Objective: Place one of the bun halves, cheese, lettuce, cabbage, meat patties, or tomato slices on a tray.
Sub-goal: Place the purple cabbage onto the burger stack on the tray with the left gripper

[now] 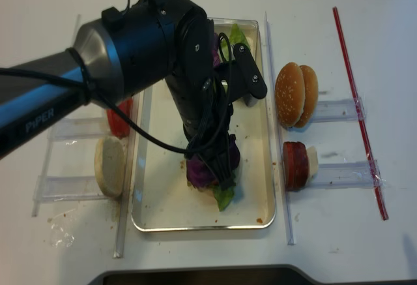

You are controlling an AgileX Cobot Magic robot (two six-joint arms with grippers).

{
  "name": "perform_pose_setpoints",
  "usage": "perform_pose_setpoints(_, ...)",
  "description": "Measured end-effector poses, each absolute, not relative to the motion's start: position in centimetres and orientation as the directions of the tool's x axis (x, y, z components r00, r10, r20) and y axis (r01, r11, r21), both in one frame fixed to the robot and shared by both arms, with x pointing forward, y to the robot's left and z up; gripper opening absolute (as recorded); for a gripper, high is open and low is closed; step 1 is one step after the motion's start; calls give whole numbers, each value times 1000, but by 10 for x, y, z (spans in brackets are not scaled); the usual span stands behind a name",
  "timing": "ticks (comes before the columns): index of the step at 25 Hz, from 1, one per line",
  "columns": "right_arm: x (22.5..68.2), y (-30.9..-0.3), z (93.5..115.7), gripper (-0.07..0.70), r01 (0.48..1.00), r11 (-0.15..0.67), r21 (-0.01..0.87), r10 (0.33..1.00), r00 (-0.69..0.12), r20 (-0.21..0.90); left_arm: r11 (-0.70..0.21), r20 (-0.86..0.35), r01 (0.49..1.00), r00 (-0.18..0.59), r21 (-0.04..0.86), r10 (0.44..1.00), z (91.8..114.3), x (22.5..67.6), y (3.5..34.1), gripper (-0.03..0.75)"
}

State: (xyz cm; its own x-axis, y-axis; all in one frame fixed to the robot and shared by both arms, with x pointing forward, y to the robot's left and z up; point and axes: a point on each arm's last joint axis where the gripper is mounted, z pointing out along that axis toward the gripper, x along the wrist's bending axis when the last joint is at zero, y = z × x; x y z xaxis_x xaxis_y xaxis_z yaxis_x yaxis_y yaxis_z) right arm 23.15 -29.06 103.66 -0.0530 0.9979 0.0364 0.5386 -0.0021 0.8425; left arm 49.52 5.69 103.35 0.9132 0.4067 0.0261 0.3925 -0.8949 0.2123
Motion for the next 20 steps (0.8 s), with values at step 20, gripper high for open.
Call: perform_pose_setpoints(20,231,-291,1037,561,539,-2,843,998,-53,36,-865,32,432,890,255,454,1034,498,54,405)
